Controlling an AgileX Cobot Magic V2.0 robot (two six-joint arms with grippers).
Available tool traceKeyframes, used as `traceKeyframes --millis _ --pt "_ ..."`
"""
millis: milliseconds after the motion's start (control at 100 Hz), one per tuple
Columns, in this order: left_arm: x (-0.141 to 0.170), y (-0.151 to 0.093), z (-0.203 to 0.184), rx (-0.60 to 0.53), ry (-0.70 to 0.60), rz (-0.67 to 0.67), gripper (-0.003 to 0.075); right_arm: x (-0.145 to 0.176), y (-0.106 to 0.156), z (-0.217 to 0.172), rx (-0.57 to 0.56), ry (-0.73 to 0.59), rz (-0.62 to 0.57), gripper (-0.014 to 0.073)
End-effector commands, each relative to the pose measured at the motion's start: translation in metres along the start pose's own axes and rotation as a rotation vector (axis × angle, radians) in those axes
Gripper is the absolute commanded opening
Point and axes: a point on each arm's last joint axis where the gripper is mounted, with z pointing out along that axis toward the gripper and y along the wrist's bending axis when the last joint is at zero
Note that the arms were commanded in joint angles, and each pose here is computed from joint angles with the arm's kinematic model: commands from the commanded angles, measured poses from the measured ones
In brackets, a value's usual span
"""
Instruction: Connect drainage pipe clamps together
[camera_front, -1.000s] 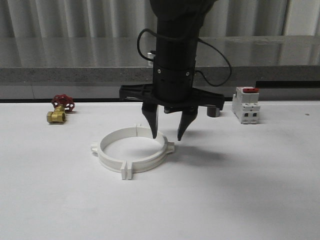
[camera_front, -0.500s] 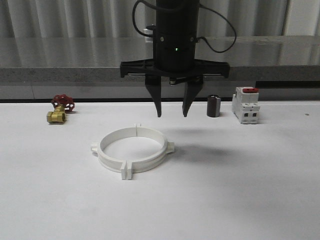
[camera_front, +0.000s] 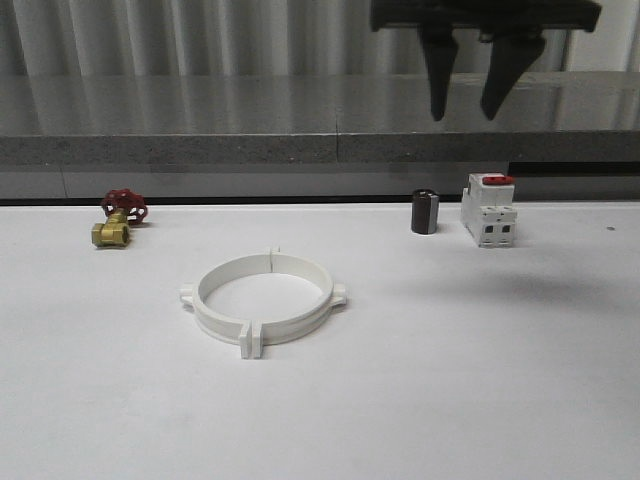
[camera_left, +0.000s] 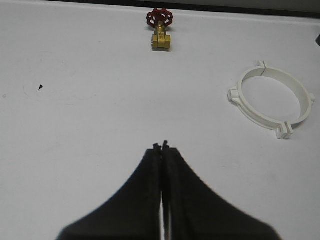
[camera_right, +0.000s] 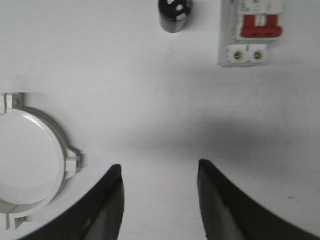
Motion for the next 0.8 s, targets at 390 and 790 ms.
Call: traceKeyframes --millis 390,790 --pt "-0.013 -0.003 -0.005 0.02 -0.084 0.001 -0.002 0.043 -0.134 -0.099 0.032 -0.22 0.113 0.0361" --pt "-0.013 -0.003 -0.005 0.02 -0.084 0.001 -0.002 0.146 -0.156 -0.114 0.034 -0.281 0.136 0.0361"
